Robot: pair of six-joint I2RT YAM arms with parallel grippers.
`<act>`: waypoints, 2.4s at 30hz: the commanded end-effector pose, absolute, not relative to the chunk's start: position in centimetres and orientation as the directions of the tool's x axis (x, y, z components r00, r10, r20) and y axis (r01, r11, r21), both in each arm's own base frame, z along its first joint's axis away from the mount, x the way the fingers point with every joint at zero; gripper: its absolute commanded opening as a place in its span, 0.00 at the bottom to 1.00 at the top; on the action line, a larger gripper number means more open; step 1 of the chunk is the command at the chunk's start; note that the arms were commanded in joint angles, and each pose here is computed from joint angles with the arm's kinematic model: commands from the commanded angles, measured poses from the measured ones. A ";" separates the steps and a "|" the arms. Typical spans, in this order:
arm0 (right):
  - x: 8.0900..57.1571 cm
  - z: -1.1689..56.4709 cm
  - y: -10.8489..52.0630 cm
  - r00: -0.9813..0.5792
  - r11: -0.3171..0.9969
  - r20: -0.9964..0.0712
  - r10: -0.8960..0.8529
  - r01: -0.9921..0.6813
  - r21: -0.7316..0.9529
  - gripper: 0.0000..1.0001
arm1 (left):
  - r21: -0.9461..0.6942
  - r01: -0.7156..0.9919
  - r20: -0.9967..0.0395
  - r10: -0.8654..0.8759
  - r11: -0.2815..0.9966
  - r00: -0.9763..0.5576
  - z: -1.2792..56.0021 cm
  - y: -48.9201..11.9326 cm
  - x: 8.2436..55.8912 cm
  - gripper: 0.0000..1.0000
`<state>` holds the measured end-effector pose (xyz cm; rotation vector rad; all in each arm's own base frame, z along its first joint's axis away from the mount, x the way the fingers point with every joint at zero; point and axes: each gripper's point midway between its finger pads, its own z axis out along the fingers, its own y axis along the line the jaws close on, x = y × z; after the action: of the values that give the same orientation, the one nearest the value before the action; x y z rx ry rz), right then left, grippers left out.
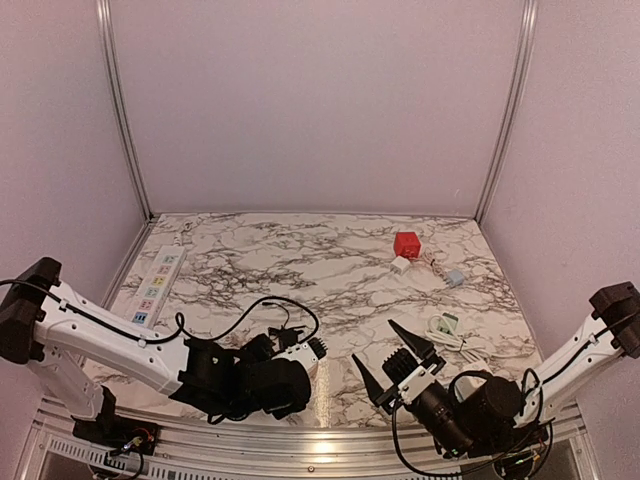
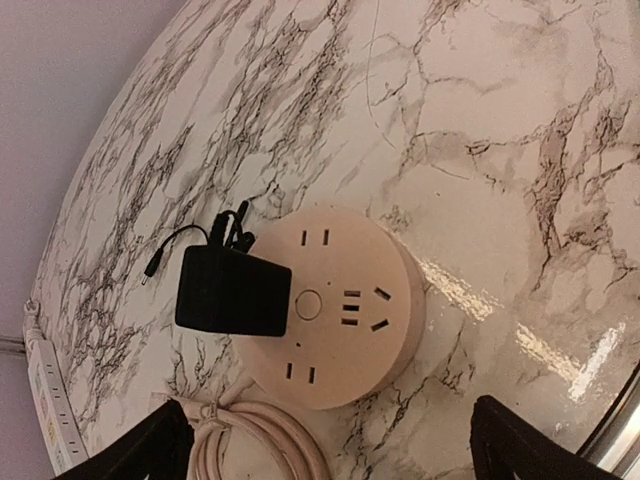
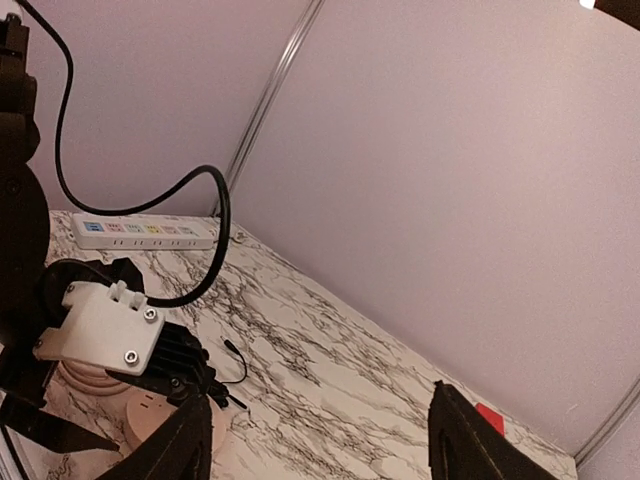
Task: Insert the plug
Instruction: Move the socket to the center of the board.
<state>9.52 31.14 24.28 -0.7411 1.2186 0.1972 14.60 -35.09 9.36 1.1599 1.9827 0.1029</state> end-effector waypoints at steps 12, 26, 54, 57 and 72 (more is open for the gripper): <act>10.0 25.3 30.9 0.341 0.786 -0.915 -0.217 -0.494 -0.370 0.68 | 0.552 0.703 -0.501 0.852 0.448 -0.150 6.4 -36.9 12.9 0.99; 10.1 25.2 30.8 0.337 0.788 -0.916 -0.218 -0.493 -0.369 0.68 | 0.587 0.652 -0.482 0.854 0.479 -0.194 5.8 -36.1 15.8 0.99; 10.0 24.7 31.2 0.340 0.781 -0.911 -0.234 -0.492 -0.384 0.68 | 0.445 0.648 -0.637 0.727 0.619 -0.258 7.3 -42.5 22.3 0.99; 10.2 24.5 31.2 0.340 0.786 -0.910 -0.239 -0.482 -0.387 0.69 | 0.405 0.679 -0.677 0.700 0.612 -0.228 8.2 -43.4 20.5 0.99; 13.9 26.7 24.7 0.228 0.937 -0.960 -0.164 -0.268 -0.224 0.80 | 0.067 0.689 -0.869 0.382 0.721 -0.315 10.5 -35.6 13.4 0.99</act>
<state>12.08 28.55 24.33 -0.6300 1.2716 0.0226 14.40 -36.23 11.64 0.9043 1.9254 -0.2801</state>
